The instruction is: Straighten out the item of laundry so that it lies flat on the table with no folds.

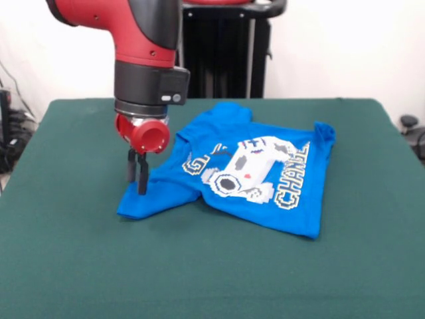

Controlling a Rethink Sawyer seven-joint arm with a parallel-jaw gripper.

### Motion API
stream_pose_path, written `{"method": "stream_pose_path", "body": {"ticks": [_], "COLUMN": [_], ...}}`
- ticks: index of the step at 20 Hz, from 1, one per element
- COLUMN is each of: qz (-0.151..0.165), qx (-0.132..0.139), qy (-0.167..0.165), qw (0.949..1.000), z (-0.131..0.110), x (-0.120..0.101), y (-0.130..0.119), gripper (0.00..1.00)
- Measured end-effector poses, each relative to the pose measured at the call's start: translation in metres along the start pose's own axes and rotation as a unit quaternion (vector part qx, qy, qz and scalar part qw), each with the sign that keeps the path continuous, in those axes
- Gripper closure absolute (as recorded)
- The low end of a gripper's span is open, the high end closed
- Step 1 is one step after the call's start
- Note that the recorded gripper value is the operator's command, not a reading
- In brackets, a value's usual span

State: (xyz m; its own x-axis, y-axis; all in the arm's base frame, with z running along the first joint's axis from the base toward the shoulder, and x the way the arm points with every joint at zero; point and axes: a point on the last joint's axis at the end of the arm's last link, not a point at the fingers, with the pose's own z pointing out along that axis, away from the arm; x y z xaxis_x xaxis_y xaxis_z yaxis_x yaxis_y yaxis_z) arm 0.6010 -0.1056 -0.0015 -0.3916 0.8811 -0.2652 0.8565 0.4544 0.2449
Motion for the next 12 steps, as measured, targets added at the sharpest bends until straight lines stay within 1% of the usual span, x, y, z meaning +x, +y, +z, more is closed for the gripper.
{"method": "stream_pose_path", "body": {"ticks": [5, 12], "qz": [-0.003, -0.002], "qx": [-0.003, 0.008], "qy": [0.002, 0.015], "qw": [1.0000, 0.9999], "z": [0.000, 0.012], "x": [0.007, 0.019], "y": [0.006, -0.005], "gripper": [0.00, 0.00]}}
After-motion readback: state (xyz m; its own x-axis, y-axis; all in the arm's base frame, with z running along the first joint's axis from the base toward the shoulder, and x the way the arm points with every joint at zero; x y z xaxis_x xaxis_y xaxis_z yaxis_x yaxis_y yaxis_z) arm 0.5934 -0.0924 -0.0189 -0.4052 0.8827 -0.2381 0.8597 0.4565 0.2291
